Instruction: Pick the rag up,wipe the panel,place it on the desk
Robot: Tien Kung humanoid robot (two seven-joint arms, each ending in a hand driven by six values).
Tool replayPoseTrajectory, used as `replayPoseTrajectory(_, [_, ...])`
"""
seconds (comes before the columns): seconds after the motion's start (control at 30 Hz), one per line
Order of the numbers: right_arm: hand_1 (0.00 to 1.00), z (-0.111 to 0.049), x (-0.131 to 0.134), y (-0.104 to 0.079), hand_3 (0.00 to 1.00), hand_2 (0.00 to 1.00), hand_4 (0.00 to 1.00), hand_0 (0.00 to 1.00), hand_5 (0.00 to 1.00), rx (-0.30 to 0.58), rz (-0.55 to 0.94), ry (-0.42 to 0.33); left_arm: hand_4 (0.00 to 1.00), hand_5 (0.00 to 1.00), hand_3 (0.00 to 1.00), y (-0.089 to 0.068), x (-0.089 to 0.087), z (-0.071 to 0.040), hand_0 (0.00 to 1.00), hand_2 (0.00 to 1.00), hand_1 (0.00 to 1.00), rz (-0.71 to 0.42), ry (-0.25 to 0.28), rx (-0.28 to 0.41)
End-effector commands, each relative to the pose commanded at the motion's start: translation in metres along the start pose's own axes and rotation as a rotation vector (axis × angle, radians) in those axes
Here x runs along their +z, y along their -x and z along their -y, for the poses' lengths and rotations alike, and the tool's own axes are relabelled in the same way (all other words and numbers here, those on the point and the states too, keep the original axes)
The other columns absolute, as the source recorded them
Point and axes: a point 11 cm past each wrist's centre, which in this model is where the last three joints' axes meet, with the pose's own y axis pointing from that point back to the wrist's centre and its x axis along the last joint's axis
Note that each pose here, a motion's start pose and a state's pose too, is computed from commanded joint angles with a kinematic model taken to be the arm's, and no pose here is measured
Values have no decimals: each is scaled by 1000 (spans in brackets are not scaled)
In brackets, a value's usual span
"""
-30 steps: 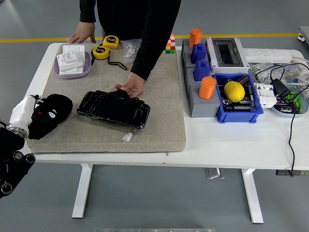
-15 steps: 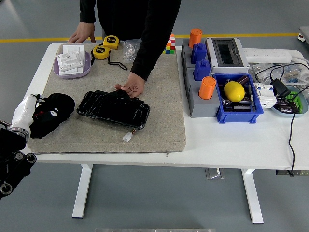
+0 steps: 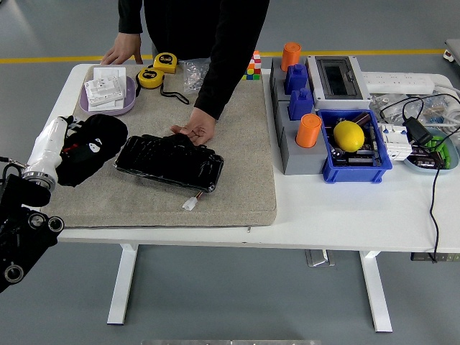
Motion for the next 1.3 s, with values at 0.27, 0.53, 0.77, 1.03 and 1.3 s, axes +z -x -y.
replayPoseTrajectory(0.27, [654,0,-1,0,611,696,998,739,548,-3,-5,-2,98,2,427,20,8,2,269,521,134,32,19,-20])
replayPoseTrajectory(0.53, [655,0,-4,1,610,696,998,739,548,-4,-1,-8,88,2,427,33,17,2,267,520,133,38,36,-42])
replayPoseTrajectory(0.77, [655,0,-6,2,611,696,998,739,549,-7,-2,-11,98,2,434,47,31,-2,264,522,136,53,73,-78])
replayPoseTrajectory(1.03, [655,0,-6,1,610,696,998,739,548,-8,-4,-10,88,2,431,70,52,-12,265,521,135,76,136,-143])
replayPoseTrajectory(1.3, [651,-1,-6,0,611,696,998,739,549,-9,-5,-10,91,2,432,106,67,-31,264,522,135,121,198,-250])
